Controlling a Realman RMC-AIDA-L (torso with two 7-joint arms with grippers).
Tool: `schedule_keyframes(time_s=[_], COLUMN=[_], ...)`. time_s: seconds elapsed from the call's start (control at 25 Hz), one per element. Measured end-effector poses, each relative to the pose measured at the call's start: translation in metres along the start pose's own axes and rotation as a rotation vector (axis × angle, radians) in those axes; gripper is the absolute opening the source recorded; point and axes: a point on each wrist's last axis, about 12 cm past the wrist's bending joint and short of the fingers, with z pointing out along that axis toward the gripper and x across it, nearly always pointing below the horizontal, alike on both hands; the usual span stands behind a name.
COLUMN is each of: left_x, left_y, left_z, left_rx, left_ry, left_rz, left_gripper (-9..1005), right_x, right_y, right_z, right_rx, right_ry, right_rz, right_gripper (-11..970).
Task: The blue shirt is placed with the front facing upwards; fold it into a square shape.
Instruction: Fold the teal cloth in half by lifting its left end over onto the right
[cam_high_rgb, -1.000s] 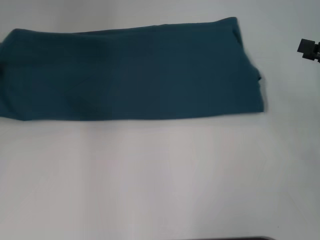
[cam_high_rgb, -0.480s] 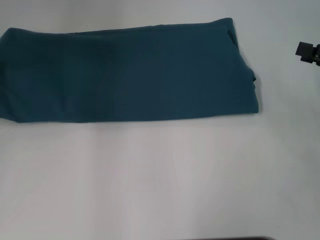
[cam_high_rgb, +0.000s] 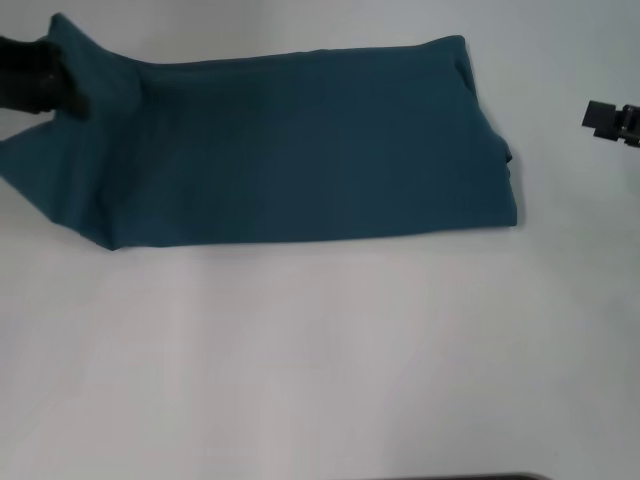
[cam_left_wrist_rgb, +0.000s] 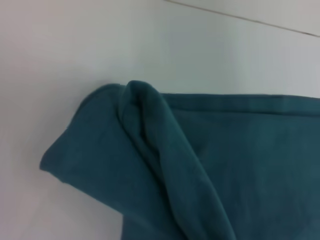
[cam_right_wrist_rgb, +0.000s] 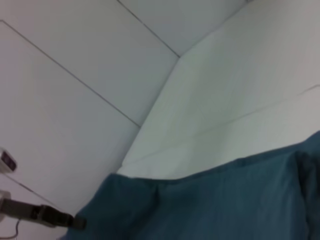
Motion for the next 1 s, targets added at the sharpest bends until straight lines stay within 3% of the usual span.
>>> schedule_keyframes(time_s=[0.32,0.64,0.84,1.0], left_x=[-0.006,-0.01,-0.008,-0.005], left_y=[-0.027,-0.037,-0.033,-0.02], left_z=[0.01,0.012,0.011,0.005], left_rx=[0.051,0.081,0.076,0.053], left_ry=[0.027,0.022,0.021,0.016], left_rz=[0.043,0.055,0.048,0.021], left_gripper=[48,48,48,49], right_x=[0.003,0.003,0.005,0.006], right_y=[-0.003,-0.003,-0.003,-0.003], right_z=[0.0,-0.001,0.0,0.002], right_rx=[0.024,0.026,0.027,0.025], right_ry=[0.047,0.05,0.056,0.059], right_rz=[0.003,0.002,0.006,0.008], right_gripper=[897,897,897,897])
